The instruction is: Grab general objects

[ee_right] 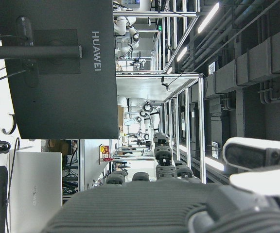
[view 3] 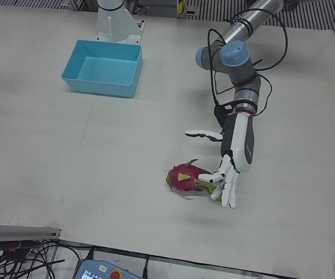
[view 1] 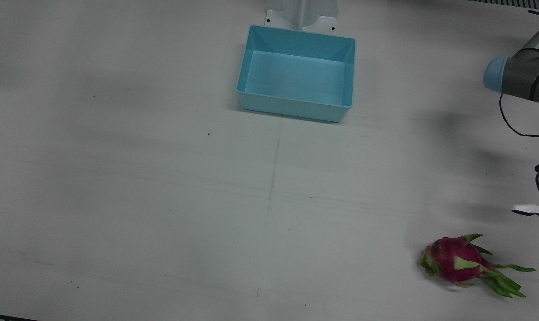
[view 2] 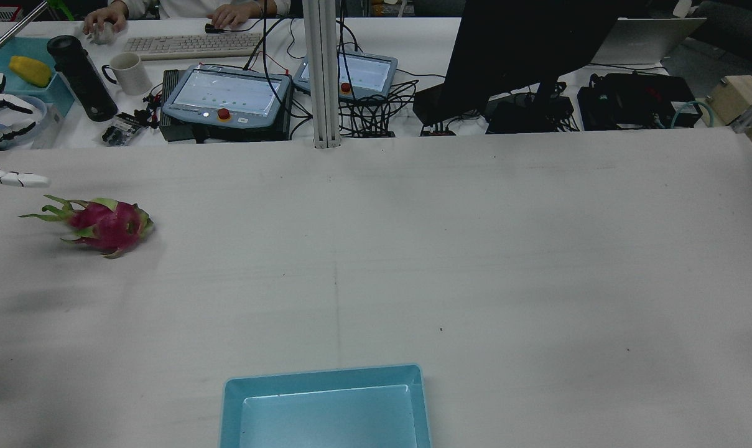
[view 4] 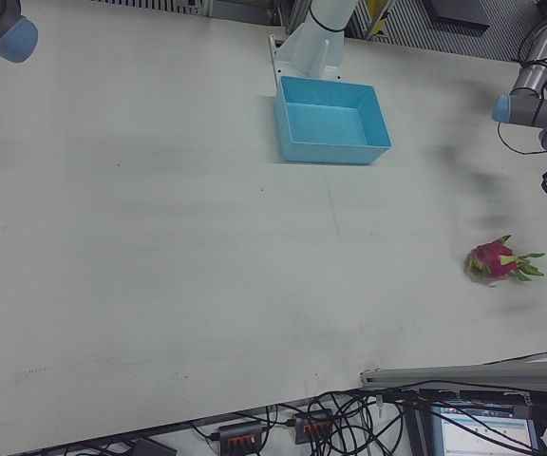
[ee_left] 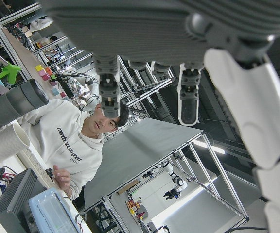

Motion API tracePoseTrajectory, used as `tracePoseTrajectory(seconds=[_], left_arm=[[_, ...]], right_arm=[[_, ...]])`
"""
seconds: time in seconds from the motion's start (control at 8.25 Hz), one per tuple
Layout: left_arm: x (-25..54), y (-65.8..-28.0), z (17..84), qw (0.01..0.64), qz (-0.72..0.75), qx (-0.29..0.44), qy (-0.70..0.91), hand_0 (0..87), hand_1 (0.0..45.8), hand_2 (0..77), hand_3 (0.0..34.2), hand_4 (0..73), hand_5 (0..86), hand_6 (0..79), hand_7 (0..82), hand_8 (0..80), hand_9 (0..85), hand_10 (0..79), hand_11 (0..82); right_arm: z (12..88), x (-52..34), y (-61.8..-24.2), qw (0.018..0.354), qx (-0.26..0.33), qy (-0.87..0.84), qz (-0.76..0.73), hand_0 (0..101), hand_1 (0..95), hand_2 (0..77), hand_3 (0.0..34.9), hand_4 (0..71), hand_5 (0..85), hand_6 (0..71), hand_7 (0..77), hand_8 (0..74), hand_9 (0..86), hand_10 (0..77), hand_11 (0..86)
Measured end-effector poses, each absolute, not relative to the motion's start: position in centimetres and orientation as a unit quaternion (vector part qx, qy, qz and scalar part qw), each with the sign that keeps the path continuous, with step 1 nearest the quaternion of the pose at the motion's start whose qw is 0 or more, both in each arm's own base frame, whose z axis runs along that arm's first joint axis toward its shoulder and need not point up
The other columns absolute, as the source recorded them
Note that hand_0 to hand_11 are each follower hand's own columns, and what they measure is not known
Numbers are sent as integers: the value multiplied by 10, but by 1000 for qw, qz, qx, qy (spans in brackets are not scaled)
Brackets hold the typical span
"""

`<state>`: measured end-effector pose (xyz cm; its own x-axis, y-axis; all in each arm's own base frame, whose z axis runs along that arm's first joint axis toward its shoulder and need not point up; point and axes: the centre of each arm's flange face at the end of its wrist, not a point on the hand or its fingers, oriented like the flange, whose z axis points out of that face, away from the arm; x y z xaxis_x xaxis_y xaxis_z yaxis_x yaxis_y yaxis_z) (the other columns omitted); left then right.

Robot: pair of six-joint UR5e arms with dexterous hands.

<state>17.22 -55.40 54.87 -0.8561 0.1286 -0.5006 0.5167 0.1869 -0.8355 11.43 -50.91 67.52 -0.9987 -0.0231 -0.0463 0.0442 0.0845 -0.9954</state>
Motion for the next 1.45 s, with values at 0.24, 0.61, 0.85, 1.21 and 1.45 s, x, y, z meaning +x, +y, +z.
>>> tracePoseTrajectory(seconds=[0.24, 0.61, 0.85, 1.21, 1.45], left_arm=[[172, -554, 549, 162, -601, 214, 753, 498, 0, 131, 18, 16, 458, 0, 60, 11, 5, 365, 44], [172, -554, 549, 162, -601, 214, 753, 499, 0, 131, 20, 16, 458, 0, 60, 11, 5, 365, 44], [172, -554, 548, 162, -601, 214, 753, 500, 0, 131, 19, 16, 458, 0, 60, 11, 5, 365, 44], [173, -554, 548, 162, -600, 214, 753, 499, 0, 131, 19, 16, 458, 0, 60, 11, 5, 365, 44], [173, -554, 547, 161, -600, 214, 754, 500, 0, 131, 35, 16, 458, 0, 60, 11, 5, 365, 44]], right_arm=[[675, 114, -509, 25, 7, 736, -677, 0, 65, 747, 0, 0, 0, 0, 0, 0, 5, 0, 5], [675, 114, -509, 25, 7, 736, -677, 0, 65, 747, 0, 0, 0, 0, 0, 0, 5, 0, 5], [675, 114, -509, 25, 7, 736, -677, 0, 65, 747, 0, 0, 0, 0, 0, 0, 5, 0, 5], [675, 114, -509, 25, 7, 736, -677, 0, 65, 747, 0, 0, 0, 0, 0, 0, 5, 0, 5], [675, 114, -509, 25, 7, 736, -677, 0, 65, 747, 0, 0, 0, 0, 0, 0, 5, 0, 5]])
